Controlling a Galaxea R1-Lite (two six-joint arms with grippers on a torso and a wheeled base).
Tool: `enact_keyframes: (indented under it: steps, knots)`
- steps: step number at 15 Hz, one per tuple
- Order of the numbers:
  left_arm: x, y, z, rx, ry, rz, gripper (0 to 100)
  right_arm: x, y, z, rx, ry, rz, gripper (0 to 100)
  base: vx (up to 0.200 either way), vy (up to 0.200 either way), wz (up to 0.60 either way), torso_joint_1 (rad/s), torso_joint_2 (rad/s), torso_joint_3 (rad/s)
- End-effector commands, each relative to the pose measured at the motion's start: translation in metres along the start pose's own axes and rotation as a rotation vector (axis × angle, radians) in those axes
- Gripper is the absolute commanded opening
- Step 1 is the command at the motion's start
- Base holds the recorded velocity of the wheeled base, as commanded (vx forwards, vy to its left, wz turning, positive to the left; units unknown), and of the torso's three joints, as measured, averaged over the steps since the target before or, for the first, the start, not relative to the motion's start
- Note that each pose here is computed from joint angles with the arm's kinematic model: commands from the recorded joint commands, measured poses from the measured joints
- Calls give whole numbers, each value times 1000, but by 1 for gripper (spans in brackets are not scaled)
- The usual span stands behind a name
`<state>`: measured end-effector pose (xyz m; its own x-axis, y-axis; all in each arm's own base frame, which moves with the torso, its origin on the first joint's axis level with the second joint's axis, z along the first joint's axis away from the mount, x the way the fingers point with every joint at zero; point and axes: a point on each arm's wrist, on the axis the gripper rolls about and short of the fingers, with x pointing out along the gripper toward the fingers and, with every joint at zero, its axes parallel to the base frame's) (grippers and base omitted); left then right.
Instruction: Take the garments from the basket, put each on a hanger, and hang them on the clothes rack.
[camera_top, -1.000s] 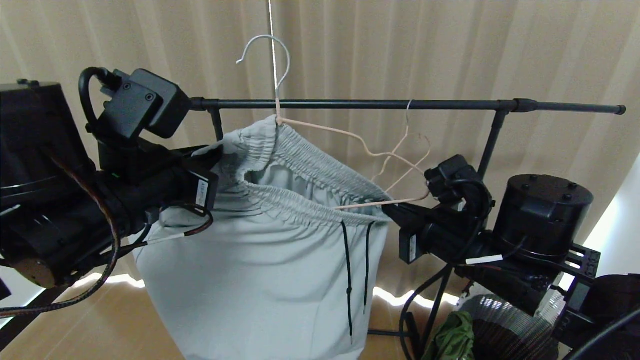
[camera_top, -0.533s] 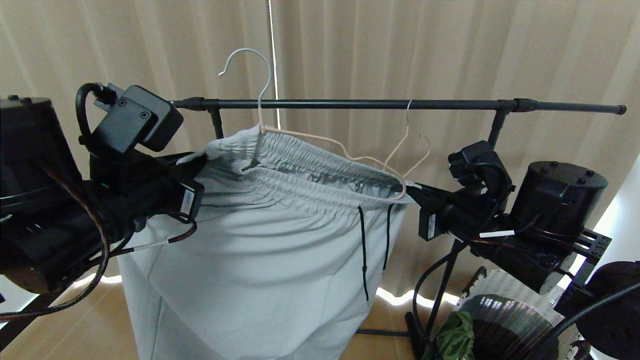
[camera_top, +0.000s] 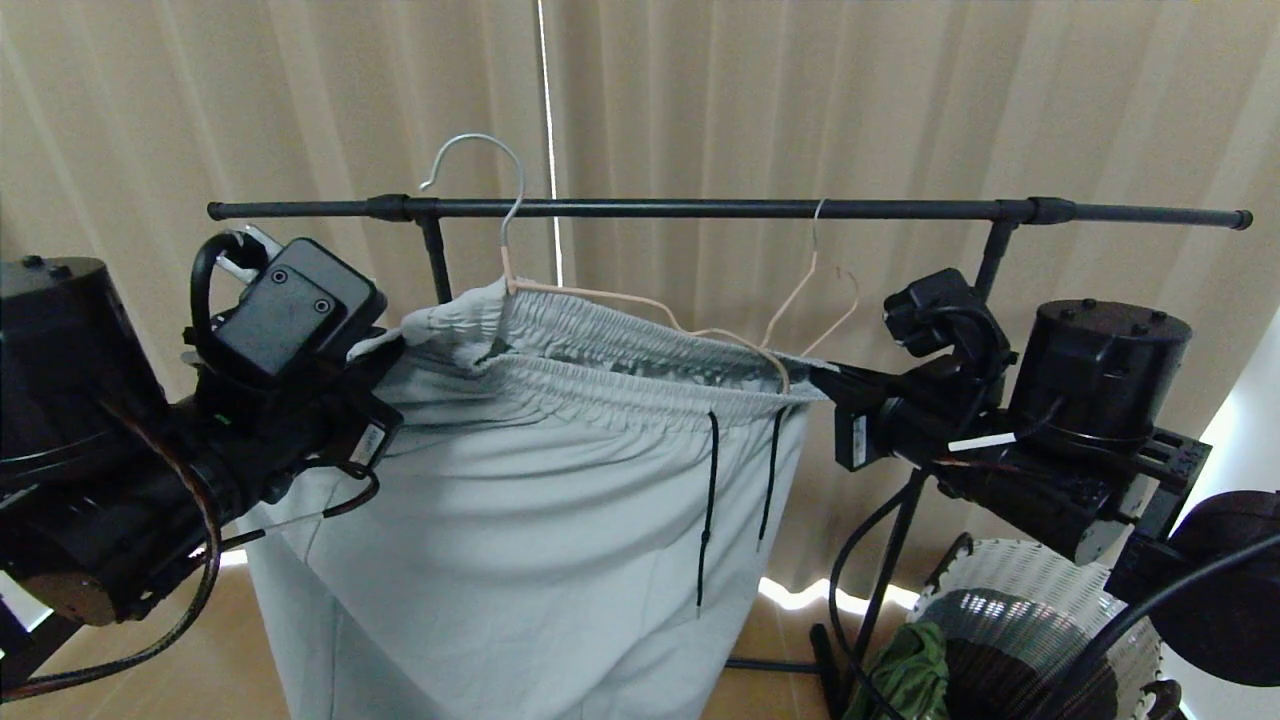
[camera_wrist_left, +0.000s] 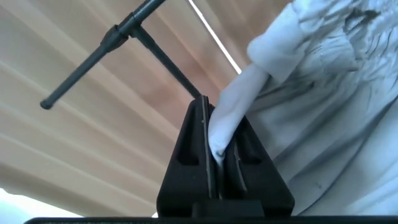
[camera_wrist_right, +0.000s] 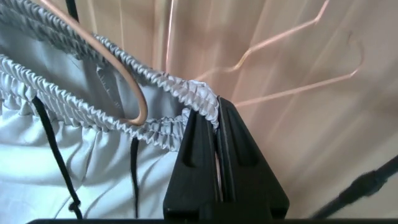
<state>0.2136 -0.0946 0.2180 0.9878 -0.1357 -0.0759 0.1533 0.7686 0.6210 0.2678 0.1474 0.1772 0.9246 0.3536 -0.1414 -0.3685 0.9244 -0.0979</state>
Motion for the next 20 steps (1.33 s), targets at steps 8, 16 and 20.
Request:
enact_keyframes:
  steps: [8,16,20]
  knots:
    - [16,-31,6,42,-76,-77,0,13,31,53,-25,58,112,0,0,0,0,0,0,0]
    - [20,-42,8,43,-116,-151,0,17,62,48,-40,59,192,0,0,0,0,0,0,0]
    - [26,-22,-2,34,-56,-56,0,16,45,48,-36,69,135,0,0,0,0,0,0,0]
